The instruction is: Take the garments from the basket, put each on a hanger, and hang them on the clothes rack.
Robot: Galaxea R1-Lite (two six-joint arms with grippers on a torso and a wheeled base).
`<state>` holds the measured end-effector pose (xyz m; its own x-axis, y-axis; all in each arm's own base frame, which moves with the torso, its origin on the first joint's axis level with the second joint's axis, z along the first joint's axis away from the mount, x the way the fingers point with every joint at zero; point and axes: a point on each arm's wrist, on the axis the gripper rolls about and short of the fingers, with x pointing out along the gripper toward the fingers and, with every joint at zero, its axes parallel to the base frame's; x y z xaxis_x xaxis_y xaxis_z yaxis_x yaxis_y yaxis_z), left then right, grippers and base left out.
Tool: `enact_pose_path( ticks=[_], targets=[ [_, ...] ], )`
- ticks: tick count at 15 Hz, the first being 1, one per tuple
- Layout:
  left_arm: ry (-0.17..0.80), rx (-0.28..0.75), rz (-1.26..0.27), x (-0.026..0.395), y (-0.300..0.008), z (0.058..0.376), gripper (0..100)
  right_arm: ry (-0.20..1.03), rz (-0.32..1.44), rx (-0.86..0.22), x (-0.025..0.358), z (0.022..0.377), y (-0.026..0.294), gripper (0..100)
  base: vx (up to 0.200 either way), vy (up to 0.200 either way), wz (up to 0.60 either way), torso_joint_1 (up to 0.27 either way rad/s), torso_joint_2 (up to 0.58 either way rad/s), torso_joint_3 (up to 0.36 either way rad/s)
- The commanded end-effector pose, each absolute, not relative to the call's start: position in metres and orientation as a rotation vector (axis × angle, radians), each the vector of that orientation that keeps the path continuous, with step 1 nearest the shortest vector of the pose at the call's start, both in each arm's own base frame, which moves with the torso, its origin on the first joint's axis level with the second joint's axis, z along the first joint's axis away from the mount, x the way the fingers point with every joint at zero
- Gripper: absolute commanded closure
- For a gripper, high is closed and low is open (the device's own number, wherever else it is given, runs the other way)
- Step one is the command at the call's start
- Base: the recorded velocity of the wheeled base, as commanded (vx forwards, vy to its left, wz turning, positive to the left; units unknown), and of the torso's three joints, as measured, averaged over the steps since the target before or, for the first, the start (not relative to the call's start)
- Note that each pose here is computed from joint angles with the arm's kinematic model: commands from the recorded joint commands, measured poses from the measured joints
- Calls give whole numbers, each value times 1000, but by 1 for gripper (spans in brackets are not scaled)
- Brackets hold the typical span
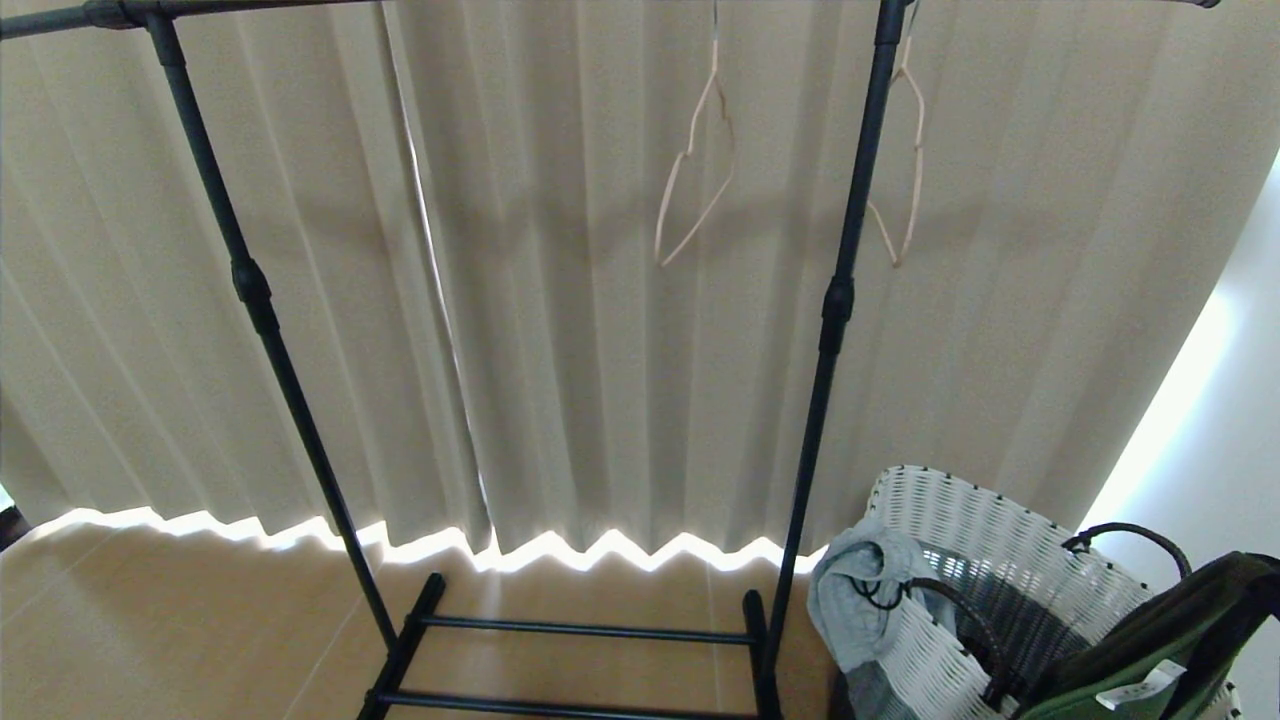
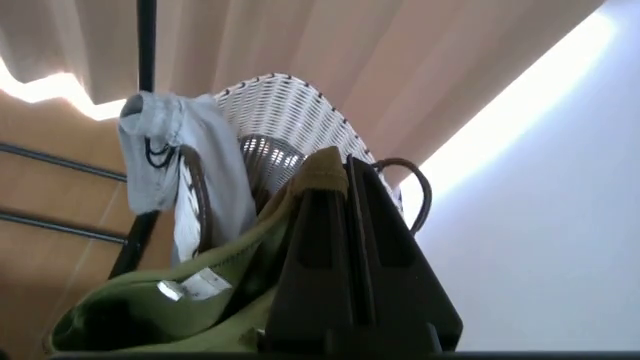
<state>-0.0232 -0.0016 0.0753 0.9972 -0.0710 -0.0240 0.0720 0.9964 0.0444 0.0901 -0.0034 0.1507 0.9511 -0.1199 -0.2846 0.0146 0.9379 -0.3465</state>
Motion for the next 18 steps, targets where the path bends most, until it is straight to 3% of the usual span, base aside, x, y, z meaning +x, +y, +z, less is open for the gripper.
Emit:
enact_pose_path(
  ticks=[1, 7, 15, 18],
  targets=[
    [21, 45, -73, -23, -2, 75, 0, 266, -76, -348, 83, 154, -3, 100, -200, 0, 0, 2, 2, 7],
    [24, 45, -71, -23, -2, 75, 0, 269, -77, -348, 81, 152, -3, 100, -200, 0, 0, 2, 2, 2],
    [21, 45, -73, -23, -2, 75, 0, 279, -66, -347, 81, 150, -3, 100, 0, 0, 0, 0, 0, 0],
    [21, 45, -73, -23, -2, 75, 0, 279, -66, -349, 81, 150, -3, 100, 0, 200, 0, 2, 2, 2]
  ],
)
